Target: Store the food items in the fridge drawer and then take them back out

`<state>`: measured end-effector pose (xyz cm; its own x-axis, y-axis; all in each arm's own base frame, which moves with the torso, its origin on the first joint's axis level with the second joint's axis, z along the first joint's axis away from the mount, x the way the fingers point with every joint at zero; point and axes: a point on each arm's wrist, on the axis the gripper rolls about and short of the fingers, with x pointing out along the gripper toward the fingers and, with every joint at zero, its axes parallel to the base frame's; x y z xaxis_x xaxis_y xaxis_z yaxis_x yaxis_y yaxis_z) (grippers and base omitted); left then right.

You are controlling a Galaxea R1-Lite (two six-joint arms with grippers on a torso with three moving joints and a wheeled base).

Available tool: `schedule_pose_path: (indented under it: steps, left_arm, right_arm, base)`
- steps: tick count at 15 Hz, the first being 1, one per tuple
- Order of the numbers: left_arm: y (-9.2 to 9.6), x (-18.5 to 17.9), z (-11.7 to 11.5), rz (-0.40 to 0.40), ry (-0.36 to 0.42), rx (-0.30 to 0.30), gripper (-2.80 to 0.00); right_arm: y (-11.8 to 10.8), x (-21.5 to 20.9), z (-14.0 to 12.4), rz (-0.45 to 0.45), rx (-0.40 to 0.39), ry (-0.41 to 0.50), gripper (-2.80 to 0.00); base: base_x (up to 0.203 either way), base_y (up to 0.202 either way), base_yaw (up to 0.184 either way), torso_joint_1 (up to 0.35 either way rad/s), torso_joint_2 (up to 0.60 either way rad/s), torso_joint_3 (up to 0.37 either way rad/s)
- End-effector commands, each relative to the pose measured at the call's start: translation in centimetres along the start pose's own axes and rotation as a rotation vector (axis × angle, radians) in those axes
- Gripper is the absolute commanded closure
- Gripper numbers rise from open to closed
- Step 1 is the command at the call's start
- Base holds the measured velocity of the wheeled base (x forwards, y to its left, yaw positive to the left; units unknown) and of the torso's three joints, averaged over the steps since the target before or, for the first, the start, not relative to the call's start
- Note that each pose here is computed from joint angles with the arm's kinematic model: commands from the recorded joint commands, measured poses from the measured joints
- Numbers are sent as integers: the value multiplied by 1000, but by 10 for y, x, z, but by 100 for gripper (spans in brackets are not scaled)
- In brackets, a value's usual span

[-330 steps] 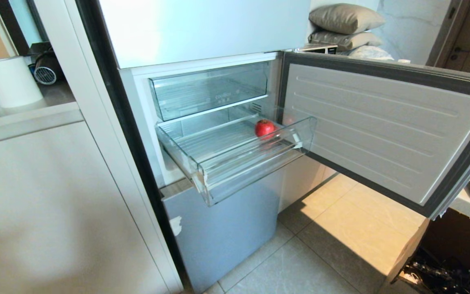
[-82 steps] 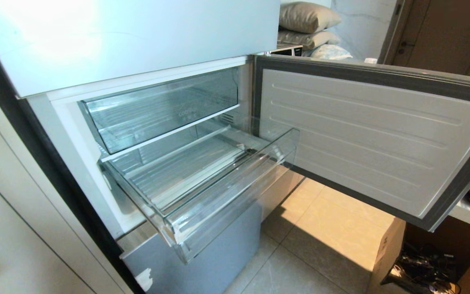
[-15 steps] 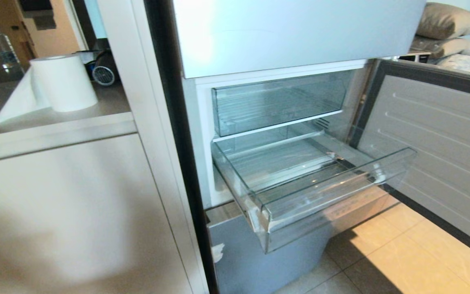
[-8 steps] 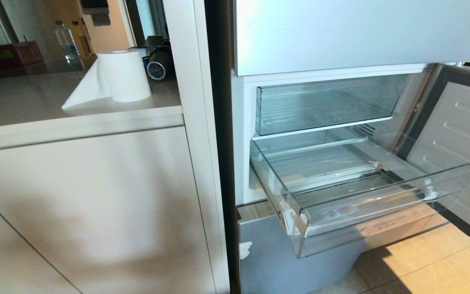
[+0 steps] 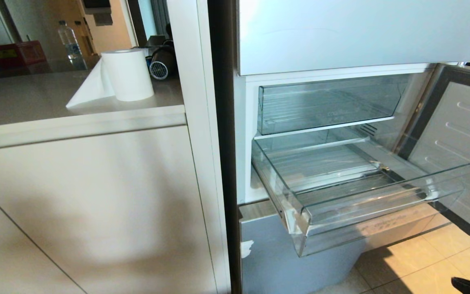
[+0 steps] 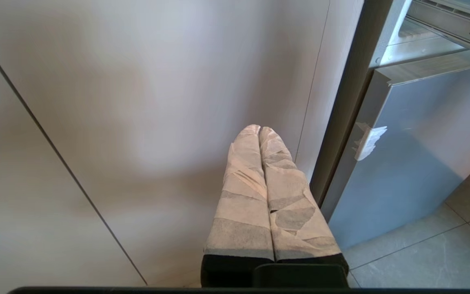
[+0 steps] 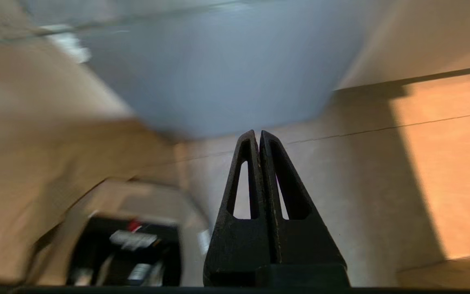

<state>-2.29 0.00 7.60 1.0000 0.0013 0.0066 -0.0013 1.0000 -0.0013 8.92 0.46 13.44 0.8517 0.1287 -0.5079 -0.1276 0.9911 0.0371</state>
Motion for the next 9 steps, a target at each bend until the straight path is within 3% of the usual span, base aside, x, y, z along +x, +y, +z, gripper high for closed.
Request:
schedule_pose_path:
  steps: [1,5,9]
  left_arm:
    - [0,0,0,0,0,0,0]
    - [0,0,0,0,0,0,0]
    - [0,0,0,0,0,0,0]
  right_arm:
    - [-3,46,21,51,17,168,0]
    - [4,99,57,154,4,205,0]
    - [7,140,72,174,3,188,0]
  base:
    - [0,0,0,0,0,0]
    - [0,0,0,0,0,0]
    - [0,0,0,0,0,0]
